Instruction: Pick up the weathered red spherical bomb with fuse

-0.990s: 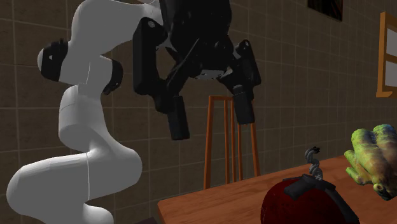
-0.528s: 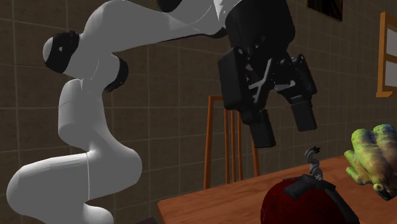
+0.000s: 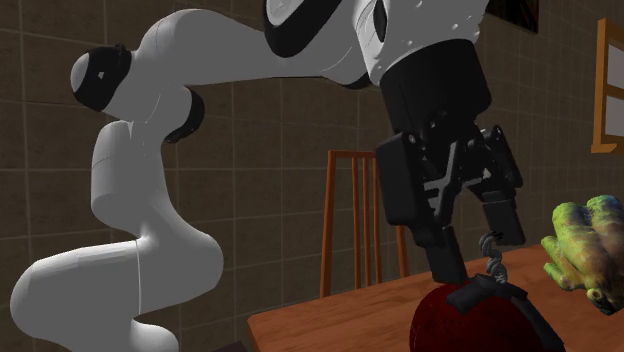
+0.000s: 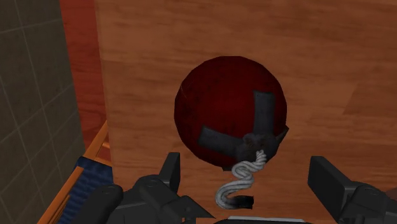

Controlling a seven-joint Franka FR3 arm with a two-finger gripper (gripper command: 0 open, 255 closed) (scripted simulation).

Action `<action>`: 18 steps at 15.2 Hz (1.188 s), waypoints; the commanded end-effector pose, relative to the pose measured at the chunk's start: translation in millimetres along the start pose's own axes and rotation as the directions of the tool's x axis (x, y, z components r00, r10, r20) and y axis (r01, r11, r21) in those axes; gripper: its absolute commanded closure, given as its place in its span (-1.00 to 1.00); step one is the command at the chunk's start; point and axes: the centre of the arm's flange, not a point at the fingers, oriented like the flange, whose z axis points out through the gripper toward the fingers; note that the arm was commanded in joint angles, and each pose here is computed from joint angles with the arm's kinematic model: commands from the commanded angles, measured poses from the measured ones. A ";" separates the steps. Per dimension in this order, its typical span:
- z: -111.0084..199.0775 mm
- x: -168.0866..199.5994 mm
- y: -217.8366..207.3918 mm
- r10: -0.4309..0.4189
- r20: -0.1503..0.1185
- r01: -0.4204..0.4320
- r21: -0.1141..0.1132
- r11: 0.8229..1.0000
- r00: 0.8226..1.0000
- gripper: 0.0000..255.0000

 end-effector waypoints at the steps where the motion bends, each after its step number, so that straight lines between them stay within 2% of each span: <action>1: 7.9 -2.4 -0.3 0.000 0.000 0.000 0.000 1.000 1.000 -1.00; 2: 7.9 -2.4 -0.3 0.000 0.000 0.000 0.000 1.000 1.000 -1.00; 3: 7.7 -1.7 0.0 0.000 0.000 0.000 0.000 1.000 1.000 1.00; 12: 7.9 -2.4 -0.3 0.000 0.000 0.000 0.000 1.000 1.000 1.00; 18: -22.4 6.0 -3.9 0.000 0.000 0.000 0.000 1.000 1.000 1.00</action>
